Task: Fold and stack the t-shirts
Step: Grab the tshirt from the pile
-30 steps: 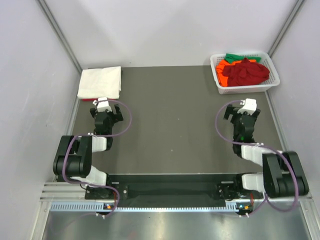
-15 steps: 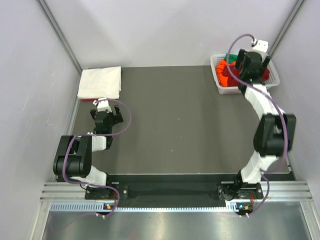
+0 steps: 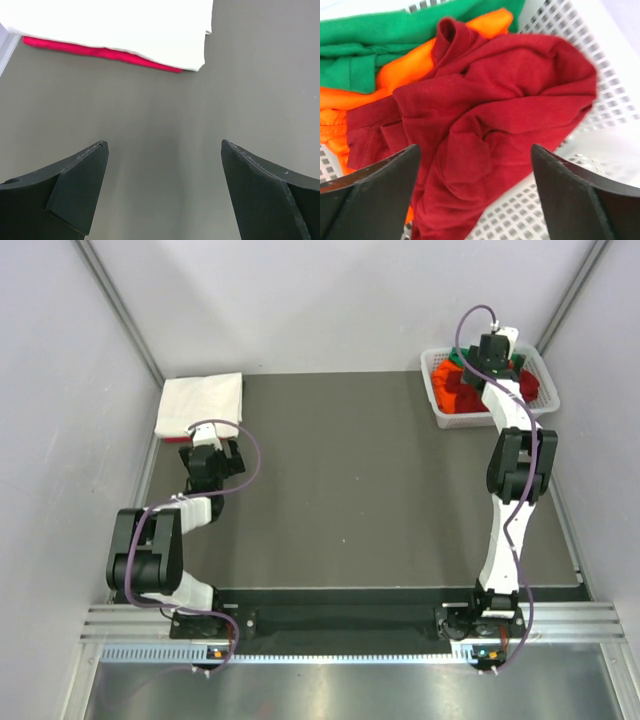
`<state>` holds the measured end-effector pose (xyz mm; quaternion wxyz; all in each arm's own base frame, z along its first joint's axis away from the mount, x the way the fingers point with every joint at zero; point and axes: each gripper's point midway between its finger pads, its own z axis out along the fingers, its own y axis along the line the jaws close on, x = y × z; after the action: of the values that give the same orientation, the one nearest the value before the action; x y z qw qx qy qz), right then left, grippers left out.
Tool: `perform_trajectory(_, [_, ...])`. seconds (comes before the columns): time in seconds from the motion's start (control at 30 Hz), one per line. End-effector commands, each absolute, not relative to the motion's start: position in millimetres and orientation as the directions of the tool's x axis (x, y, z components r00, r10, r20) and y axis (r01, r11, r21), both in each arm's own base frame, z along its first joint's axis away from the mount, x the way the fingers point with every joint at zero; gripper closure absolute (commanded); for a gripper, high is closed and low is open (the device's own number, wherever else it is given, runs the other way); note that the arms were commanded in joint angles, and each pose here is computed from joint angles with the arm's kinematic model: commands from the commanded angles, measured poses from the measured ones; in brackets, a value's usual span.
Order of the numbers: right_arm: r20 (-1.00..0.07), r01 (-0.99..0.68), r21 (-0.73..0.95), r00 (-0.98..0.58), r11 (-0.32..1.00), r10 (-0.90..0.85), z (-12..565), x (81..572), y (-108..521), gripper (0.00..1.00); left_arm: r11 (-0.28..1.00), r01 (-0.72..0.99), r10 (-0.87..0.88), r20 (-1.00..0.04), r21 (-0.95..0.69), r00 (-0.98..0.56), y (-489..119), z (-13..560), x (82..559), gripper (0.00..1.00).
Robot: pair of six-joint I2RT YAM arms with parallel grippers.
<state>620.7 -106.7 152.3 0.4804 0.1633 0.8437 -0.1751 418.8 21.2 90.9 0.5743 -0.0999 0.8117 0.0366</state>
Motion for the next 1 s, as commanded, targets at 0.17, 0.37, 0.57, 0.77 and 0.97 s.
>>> perform_trajectory(0.17, [-0.869, 0.453, 0.017, -0.434, 0.892, 0.237, 127, 641, -104, 0.32, 0.994, -0.105, -0.040, -0.981, -0.020, -0.191, 2, 167, 429, 0.01])
perform_trajectory(0.37, [-0.914, 0.411, 0.086, -0.330, 0.908, 0.237, 174, 650, -95, 0.95, 0.974, -0.181, -0.163, -0.979, -0.140, -0.124, 5, 215, 423, 0.01])
perform_trajectory(0.57, [-0.972, 0.419, 0.132, -0.122, 0.898, 0.200, 300, 625, -94, 1.00, 0.959, -0.207, -0.251, -0.914, -0.191, -0.318, -4, 211, 403, 0.01])
perform_trajectory(0.77, [-0.976, 0.367, 0.212, 0.124, 0.906, 0.179, 441, 564, -73, 1.00, 0.935, 0.030, -0.325, -0.890, -0.353, -0.319, -51, 249, 378, 0.01])
perform_trajectory(0.97, [-0.949, 0.205, 0.252, 0.243, 0.946, 0.201, 534, 478, -7, 1.00, 0.891, 0.053, -0.431, -0.878, -0.451, -0.209, -53, 281, 346, 0.02])
